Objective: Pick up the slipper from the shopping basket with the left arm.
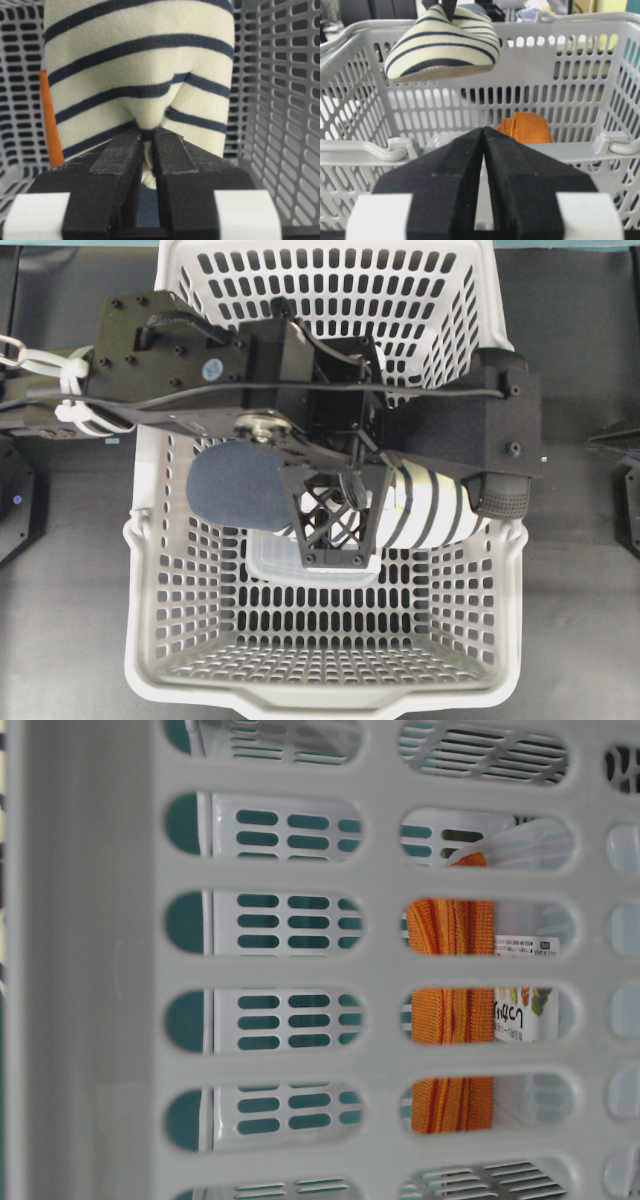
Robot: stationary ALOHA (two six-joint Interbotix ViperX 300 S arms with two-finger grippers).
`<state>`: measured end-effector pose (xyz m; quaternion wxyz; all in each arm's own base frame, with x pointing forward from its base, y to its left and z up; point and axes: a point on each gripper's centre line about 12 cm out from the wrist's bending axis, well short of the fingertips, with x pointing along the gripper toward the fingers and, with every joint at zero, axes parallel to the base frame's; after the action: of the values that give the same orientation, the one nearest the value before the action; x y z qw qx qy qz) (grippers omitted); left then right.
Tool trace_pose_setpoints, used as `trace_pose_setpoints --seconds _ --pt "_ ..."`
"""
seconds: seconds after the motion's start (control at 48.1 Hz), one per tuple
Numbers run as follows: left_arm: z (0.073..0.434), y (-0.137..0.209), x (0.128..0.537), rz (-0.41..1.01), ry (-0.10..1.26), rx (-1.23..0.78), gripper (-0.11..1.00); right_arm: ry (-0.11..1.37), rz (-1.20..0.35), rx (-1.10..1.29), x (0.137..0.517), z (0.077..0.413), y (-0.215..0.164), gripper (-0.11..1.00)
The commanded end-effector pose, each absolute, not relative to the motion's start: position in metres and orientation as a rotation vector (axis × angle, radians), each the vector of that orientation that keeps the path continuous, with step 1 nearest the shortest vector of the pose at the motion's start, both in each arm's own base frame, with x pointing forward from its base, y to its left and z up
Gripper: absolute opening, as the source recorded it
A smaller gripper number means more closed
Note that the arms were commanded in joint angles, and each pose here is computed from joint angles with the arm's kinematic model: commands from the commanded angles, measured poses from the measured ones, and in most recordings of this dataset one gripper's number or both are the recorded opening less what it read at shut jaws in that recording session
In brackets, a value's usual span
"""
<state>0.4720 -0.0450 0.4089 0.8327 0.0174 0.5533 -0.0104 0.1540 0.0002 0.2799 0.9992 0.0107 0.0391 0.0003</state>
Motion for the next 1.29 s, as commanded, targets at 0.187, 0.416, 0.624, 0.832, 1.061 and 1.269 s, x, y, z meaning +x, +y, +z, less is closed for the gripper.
trace_pose_setpoints --seconds 0.187,0.416,0.624,0.832,1.061,1.269 --pt "0.418 -0.037 0.466 0.0 1.157 0.019 0.05 0.075 -0.001 0.026 0.155 0.281 0.0 -0.01" --pt "0.404 -0.032 0.465 0.014 1.194 0.01 0.05 0.067 -0.001 0.026 0.154 0.283 0.0 -0.01" --pt "0.397 -0.032 0.465 0.014 1.171 0.007 0.05 0.063 -0.001 0.026 0.154 0.284 0.0 -0.01" --pt "0.392 -0.037 0.461 0.006 1.189 0.014 0.05 0.06 -0.002 0.026 0.154 0.284 0.0 -0.01" --pt "0.385 -0.041 0.455 0.015 1.179 -0.008 0.05 0.055 -0.001 0.026 0.152 0.285 0.0 -0.01" --pt "0.386 -0.042 0.456 0.018 1.166 -0.016 0.05 0.049 -0.001 0.026 0.151 0.286 0.0 -0.01"
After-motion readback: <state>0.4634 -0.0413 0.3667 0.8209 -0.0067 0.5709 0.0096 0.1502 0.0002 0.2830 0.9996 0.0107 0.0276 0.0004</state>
